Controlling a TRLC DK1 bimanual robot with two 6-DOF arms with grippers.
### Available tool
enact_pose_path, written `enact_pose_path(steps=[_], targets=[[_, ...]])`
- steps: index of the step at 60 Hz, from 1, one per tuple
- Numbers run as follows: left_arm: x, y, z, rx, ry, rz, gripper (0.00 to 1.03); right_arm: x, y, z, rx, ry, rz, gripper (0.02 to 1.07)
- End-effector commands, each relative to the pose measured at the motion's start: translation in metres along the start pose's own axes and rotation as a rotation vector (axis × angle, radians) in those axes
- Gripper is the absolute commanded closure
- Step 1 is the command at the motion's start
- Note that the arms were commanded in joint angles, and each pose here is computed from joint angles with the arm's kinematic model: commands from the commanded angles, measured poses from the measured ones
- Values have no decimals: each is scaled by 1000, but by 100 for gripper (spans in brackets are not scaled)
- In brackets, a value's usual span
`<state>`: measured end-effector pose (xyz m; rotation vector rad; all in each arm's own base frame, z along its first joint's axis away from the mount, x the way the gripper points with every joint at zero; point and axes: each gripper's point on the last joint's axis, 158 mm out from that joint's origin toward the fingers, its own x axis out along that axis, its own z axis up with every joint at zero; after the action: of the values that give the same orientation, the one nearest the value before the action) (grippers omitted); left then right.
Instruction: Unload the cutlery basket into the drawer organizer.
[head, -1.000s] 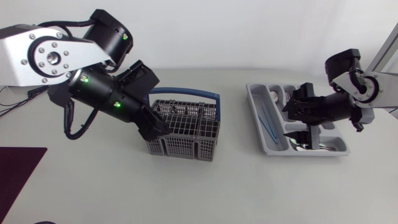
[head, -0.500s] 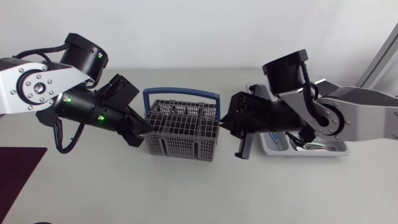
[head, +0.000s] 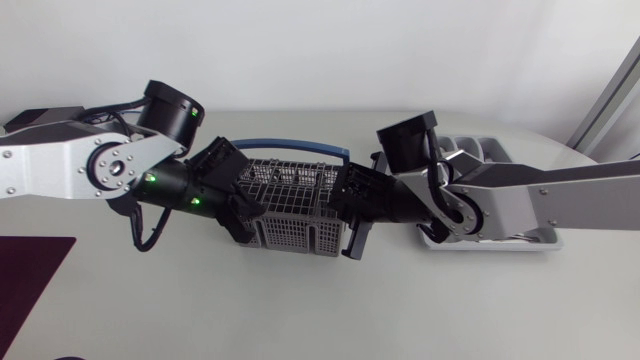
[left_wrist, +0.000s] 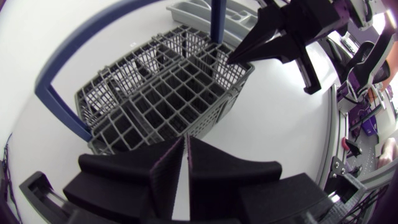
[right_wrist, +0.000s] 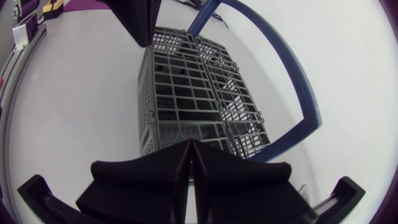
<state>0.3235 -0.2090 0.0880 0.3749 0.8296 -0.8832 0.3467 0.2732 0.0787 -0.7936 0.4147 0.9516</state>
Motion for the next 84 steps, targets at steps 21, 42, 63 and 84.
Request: enact_pose_path(steps=[21,42,63,84], targets=[[-50,7,3,-20,-61,60,80,-49,-12,9,4,-37,-57,102],[-33,71,-40,-109,6,115,80,-39,-11,-52,47,59,-34,102],[-3,64,-41,-93,52,56,80,-6,-14,-54,52,72,-12,102],[2,51,-28,-72,45,38,80,-6,-23,-48,49,65,-31,102]])
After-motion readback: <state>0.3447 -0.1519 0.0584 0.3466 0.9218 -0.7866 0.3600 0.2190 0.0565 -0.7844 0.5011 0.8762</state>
